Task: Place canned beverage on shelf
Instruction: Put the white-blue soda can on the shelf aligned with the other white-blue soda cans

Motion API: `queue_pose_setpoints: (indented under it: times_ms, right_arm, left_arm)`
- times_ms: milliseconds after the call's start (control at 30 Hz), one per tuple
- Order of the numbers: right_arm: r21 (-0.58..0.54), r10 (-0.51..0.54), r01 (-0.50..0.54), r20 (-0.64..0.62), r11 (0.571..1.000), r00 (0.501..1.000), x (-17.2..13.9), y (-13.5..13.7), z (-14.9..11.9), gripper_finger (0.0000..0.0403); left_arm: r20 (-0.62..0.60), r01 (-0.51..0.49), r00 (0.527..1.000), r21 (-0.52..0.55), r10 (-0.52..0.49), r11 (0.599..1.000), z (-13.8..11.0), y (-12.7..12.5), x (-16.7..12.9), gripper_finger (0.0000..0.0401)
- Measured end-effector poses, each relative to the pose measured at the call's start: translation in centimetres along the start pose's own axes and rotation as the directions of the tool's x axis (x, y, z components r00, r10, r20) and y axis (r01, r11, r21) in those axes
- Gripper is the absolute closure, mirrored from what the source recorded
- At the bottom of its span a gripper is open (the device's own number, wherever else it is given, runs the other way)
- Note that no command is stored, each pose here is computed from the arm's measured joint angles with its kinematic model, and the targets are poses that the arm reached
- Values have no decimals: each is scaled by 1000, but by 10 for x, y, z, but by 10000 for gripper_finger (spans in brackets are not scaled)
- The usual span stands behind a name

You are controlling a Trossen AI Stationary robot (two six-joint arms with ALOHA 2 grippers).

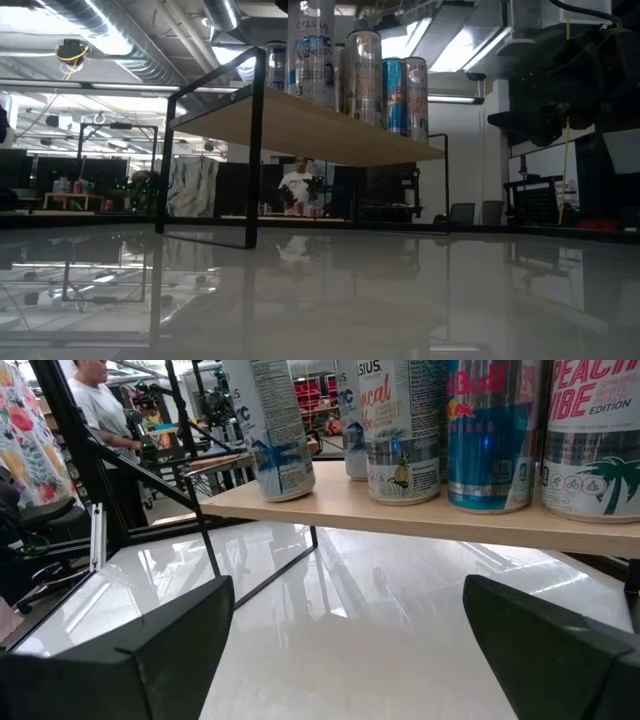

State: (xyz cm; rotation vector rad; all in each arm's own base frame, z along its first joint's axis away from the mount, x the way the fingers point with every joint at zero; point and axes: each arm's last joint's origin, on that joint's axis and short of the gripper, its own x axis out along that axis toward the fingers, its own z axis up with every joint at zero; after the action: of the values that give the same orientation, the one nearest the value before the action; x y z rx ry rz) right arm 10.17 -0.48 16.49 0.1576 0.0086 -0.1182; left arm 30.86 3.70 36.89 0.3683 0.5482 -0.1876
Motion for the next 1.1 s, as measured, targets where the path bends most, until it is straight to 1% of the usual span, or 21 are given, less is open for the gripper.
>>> queue_pose_setpoints:
  times_ms: [267,400,633,700,833,967,1100]
  right_arm:
    - [0,0,0,0,1000,1000,0,0,0,15]
    - [0,0,0,0,1000,1000,0,0,0,15]
    - [0,0,0,0,1000,1000,0,0,0,15]
    - [0,0,0,0,1000,1000,0,0,0,15]
    - [0,0,0,0,1000,1000,0,0,0,15]
    - [0,0,0,0,1000,1000,0,0,0,15]
    - [0,0,0,0,1000,1000,0,0,0,15]
  left_arm:
    - [-3,-12,1000,-3,12,1000,0,0,0,122]
    - [-13,-32,999,-54,32,998,0,1,0,122]
    - [-16,-32,999,-56,31,998,-1,1,-1,118]
    - [-14,-37,999,-61,36,997,-1,2,-1,106]
    - [-12,-49,999,-109,48,993,-2,6,-3,70]
    - [-17,-58,998,-114,57,992,-3,9,-4,35]
    - [-8,-65,998,-112,64,992,-2,9,-4,18]
